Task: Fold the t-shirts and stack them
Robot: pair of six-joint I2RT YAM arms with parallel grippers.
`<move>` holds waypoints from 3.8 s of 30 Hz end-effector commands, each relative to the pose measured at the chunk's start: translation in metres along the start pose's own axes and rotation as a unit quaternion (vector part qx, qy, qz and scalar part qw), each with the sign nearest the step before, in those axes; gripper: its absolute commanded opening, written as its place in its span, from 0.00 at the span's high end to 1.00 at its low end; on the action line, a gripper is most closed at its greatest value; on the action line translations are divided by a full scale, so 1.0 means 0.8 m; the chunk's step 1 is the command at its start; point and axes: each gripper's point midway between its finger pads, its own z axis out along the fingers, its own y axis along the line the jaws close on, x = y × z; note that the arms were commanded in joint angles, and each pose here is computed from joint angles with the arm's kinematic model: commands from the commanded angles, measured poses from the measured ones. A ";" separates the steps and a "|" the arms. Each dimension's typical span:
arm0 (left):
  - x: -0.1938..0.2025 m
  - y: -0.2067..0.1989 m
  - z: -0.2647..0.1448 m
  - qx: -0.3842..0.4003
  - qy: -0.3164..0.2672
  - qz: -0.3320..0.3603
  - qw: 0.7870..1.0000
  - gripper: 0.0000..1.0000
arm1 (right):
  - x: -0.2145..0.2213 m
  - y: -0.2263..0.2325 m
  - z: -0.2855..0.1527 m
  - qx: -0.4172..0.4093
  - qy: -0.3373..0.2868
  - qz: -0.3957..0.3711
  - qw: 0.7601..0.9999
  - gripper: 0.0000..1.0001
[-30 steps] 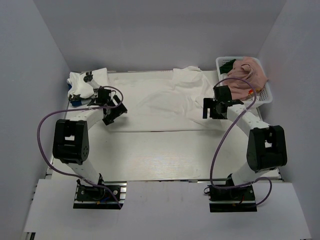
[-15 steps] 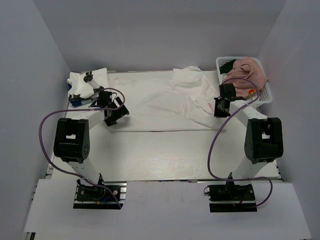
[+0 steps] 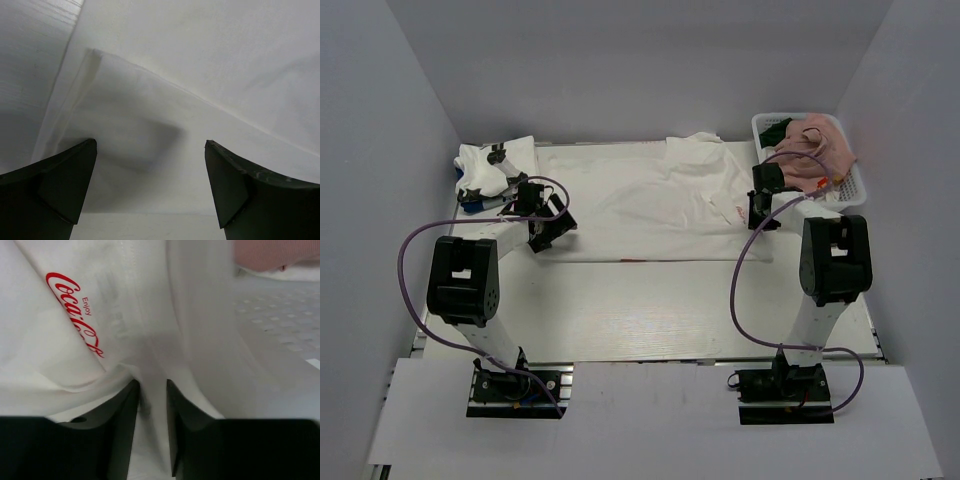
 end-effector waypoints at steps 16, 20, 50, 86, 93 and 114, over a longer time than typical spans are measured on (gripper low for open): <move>-0.016 -0.015 -0.048 0.030 -0.033 0.033 0.998 0.00 | -0.057 0.132 -0.103 -0.246 -0.102 -0.038 0.963 0.10; -0.011 -0.028 -0.042 0.063 -0.025 0.031 0.997 0.00 | -0.043 0.154 -0.096 -0.260 -0.092 -0.038 0.960 0.10; 0.170 0.063 -0.169 0.052 0.083 -0.072 0.993 0.00 | 0.221 0.122 -0.185 -0.283 0.036 -0.018 0.958 0.10; -0.147 0.010 0.049 -0.140 -0.063 0.029 0.988 0.27 | -0.228 0.172 -0.004 -0.150 -0.166 -0.038 0.974 0.10; -0.155 0.003 0.064 -0.127 -0.048 0.040 0.990 0.34 | -0.231 0.174 0.034 -0.158 -0.164 -0.057 0.972 0.10; -0.110 0.022 0.093 -0.121 0.012 0.041 0.992 1.00 | -0.272 0.182 0.094 -0.150 -0.215 -0.037 0.964 0.10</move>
